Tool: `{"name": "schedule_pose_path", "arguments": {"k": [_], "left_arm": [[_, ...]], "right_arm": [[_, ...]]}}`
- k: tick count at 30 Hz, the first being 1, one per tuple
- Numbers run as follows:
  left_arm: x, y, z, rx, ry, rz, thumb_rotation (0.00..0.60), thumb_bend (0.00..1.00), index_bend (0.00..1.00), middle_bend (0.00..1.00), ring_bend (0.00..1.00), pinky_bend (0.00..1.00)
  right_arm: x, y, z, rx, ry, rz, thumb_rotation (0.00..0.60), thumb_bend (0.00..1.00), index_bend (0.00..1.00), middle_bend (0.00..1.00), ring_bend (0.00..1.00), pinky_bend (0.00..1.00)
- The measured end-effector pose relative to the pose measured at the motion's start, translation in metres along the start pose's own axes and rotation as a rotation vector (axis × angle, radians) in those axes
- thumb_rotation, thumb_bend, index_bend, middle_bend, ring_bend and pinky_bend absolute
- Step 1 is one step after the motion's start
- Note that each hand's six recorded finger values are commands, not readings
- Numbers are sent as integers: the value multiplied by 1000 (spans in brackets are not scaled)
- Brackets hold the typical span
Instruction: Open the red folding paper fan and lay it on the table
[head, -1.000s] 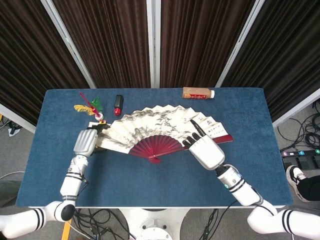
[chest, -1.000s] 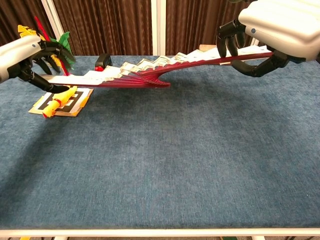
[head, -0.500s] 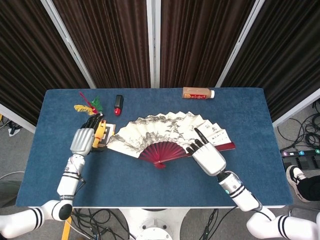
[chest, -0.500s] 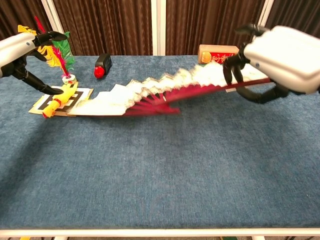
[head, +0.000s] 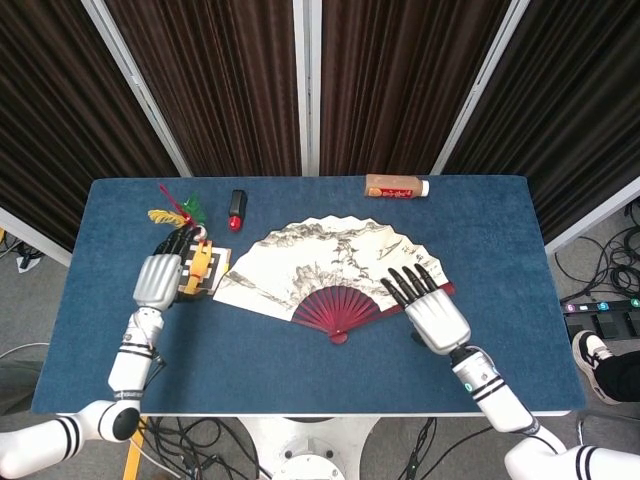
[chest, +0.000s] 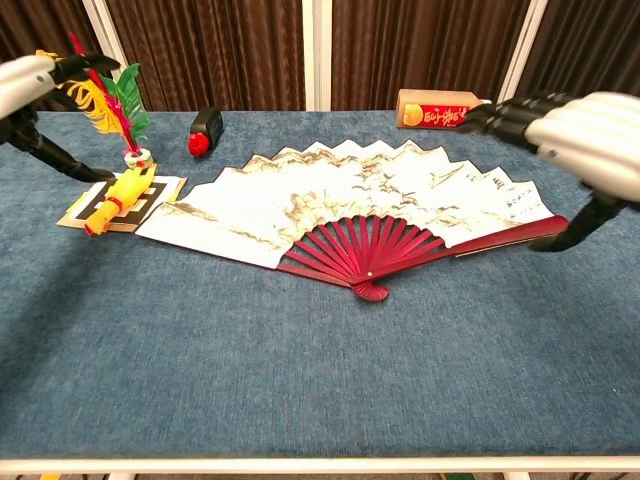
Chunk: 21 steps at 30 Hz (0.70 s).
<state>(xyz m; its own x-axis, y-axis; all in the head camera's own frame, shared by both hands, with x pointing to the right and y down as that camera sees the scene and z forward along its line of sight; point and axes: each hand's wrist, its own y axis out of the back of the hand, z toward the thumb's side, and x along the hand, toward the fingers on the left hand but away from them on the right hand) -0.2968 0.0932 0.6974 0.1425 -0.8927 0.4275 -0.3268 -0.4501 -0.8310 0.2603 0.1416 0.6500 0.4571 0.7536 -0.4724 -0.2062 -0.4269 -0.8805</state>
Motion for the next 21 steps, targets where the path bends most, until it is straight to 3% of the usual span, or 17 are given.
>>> {"name": "schedule_pose_path", "arguments": {"k": [2, 5, 7, 12, 16, 21], "left_arm": [[-1, 6, -6, -2, 13, 4, 600, 62, 87, 123, 78, 194], [-6, 19, -21, 18, 40, 17, 600, 62, 104, 126, 78, 194], [-11, 29, -35, 40, 66, 30, 600, 62, 121, 132, 78, 194], [-39, 55, -82, 105, 156, 64, 600, 62, 144, 135, 78, 193], [-70, 70, -113, 141, 220, 83, 600, 62, 145, 136, 78, 191], [-112, 79, -135, 165, 273, 112, 600, 63, 146, 136, 78, 186]], "right_arm": [[6, 8, -11, -28, -31, -2, 600, 21, 9, 143, 13, 2], [14, 19, -27, -82, -84, -36, 600, 178, 132, 277, 149, 72], [25, 25, -48, -127, -141, -63, 600, 248, 183, 316, 183, 94], [60, 31, -97, -195, -284, -84, 600, 258, 198, 292, 180, 97], [100, 29, -131, -232, -394, -78, 600, 257, 152, 225, 103, 64], [138, 21, -144, -268, -468, -61, 600, 259, 92, 188, 67, 42]]}}
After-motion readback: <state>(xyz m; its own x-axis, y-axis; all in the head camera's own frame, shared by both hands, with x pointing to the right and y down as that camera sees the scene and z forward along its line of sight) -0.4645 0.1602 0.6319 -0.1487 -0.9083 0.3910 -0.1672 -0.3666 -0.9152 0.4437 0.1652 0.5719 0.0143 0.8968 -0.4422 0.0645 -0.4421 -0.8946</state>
